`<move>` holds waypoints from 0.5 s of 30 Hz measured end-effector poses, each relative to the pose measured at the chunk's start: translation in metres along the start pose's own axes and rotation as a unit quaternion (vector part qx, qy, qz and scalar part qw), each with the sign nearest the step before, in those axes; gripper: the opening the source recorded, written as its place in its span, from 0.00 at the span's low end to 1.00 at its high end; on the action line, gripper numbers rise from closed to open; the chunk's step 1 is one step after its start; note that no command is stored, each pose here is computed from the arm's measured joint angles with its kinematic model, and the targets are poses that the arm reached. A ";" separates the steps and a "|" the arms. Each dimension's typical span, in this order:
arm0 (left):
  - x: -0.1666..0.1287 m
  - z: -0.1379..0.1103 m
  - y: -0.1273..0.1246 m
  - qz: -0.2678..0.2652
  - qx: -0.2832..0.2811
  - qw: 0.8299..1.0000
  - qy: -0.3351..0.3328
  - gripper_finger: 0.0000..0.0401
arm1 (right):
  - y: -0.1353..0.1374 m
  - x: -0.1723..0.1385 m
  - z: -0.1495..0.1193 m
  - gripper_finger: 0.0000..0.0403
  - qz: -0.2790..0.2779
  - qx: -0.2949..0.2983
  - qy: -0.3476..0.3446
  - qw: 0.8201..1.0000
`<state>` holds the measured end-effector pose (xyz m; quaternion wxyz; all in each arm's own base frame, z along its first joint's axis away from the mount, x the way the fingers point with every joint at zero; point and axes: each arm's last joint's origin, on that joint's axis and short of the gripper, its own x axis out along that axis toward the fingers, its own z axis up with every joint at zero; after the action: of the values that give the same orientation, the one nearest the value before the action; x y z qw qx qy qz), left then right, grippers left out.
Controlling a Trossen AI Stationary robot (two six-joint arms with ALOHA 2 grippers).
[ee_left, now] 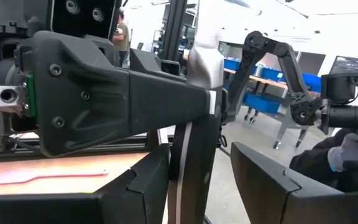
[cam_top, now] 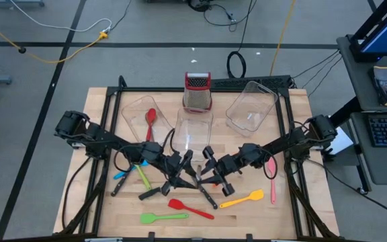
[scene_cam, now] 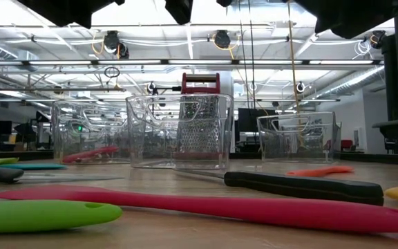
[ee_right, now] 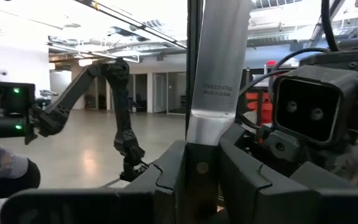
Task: Pick & Place Kitchen Items
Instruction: Put the black knife into the middle transparent bin
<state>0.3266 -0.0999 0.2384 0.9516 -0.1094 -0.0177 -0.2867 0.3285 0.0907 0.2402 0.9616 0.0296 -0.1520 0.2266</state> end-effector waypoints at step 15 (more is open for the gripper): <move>0.000 -0.006 0.001 0.003 0.008 1.000 0.030 0.21 | -0.004 -0.001 -0.003 0.16 -0.014 -0.006 0.014 1.000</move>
<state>0.3268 -0.1006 0.2323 0.9533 -0.0929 0.0091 -0.2873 0.3305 0.0867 0.2374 0.9669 0.0227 -0.1391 0.2125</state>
